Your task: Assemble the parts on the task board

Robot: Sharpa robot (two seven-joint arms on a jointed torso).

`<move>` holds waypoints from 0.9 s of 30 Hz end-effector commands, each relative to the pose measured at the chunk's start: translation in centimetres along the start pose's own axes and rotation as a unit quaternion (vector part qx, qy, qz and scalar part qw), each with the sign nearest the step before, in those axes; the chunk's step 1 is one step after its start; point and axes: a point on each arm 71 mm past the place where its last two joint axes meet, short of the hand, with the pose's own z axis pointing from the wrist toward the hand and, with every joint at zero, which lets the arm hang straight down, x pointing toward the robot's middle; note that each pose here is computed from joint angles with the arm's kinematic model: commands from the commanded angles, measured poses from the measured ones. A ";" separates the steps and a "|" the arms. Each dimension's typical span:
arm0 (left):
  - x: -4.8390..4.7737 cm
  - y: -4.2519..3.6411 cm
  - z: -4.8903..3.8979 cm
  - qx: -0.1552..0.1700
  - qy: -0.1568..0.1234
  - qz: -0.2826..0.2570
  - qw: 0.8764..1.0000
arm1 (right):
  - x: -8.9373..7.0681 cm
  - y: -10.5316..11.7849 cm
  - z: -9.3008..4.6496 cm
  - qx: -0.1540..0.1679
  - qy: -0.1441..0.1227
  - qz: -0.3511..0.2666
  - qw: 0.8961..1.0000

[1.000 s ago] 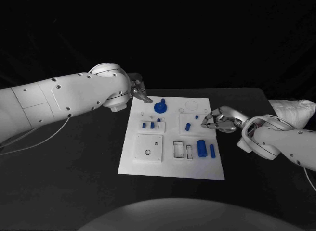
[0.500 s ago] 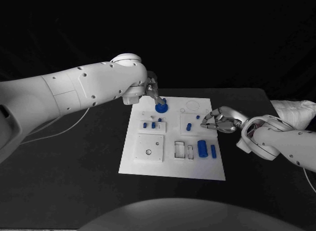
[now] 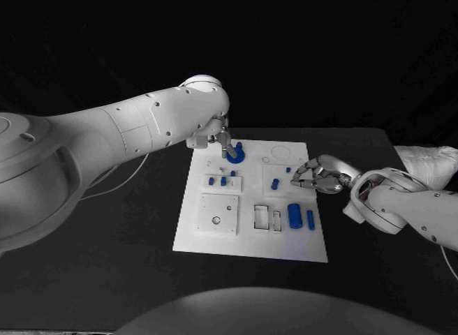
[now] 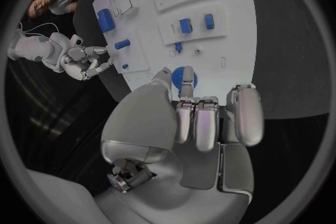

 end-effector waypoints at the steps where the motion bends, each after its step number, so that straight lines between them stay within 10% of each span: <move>1: 0.80 -0.38 0.31 -0.027 0.010 0.015 0.999 | 0.0 0.1 -0.1 -0.007 0.000 -0.001 1.000; 10: 2.76 -1.79 1.69 -0.009 0.016 0.006 1.000 | -0.1 0.1 -0.2 -0.006 -0.001 0.000 1.000; 27: 2.90 -1.42 2.41 -0.018 -0.014 0.005 1.000 | -0.2 0.0 -0.3 -0.003 0.000 0.000 1.000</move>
